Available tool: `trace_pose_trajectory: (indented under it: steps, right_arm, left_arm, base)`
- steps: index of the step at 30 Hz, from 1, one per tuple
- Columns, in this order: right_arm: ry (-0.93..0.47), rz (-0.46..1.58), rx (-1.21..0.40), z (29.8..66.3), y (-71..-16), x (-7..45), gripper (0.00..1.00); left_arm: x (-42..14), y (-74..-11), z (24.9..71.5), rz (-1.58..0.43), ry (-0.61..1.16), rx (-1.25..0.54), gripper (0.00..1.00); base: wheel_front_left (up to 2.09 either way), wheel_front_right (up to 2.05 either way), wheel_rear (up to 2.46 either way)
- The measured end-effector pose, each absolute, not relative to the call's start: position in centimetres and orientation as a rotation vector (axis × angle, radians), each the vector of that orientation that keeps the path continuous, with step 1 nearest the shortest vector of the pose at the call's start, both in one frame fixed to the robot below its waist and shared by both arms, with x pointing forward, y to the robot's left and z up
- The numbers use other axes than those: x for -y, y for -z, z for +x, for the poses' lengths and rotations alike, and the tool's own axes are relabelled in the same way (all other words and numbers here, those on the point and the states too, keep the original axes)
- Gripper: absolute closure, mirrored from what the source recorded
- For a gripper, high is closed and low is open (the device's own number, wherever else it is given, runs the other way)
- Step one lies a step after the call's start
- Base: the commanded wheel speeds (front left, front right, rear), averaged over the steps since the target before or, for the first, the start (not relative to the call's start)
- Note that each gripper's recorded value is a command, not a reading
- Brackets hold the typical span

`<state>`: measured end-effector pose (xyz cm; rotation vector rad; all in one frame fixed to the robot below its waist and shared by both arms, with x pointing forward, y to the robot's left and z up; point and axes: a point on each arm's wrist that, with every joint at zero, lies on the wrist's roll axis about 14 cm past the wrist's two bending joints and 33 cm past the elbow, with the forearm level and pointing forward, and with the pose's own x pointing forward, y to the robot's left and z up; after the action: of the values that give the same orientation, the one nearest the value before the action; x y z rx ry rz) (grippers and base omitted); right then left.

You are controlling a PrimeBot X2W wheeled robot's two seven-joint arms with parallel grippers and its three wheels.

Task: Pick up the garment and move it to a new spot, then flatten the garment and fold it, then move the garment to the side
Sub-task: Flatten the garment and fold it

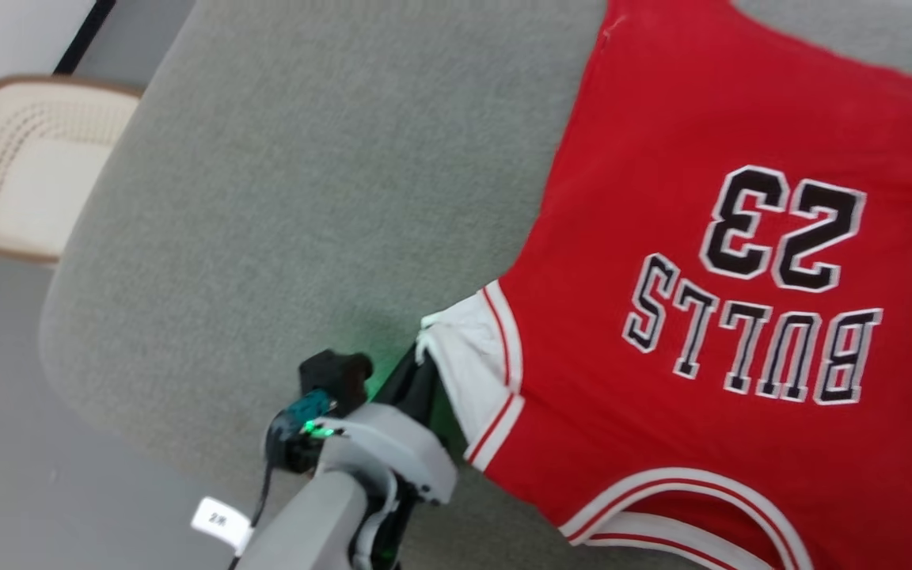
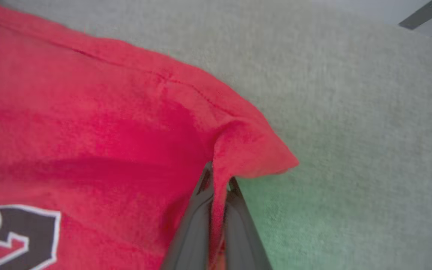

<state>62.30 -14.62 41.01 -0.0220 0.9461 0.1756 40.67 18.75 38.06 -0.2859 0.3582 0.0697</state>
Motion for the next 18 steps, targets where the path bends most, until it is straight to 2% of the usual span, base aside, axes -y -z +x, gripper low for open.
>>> trace_pose_trajectory:
  steps: [8, 18]
  right_arm:
    - [-0.183, 0.026, -0.975, 56.0, -40.4, 17.9, 1.0]
    - [-0.165, 0.129, -1.014, 46.2, -40.1, 21.7, 1.0]
  left_arm:
    - [-18.8, -38.2, 40.2, -0.281, -0.056, -0.356, 1.0]
    - [-17.7, -38.4, 40.2, -0.259, 0.006, -0.359, 1.0]
  base:
    - [0.0, 0.0, 0.0]
    - [0.0, 0.0, 0.0]
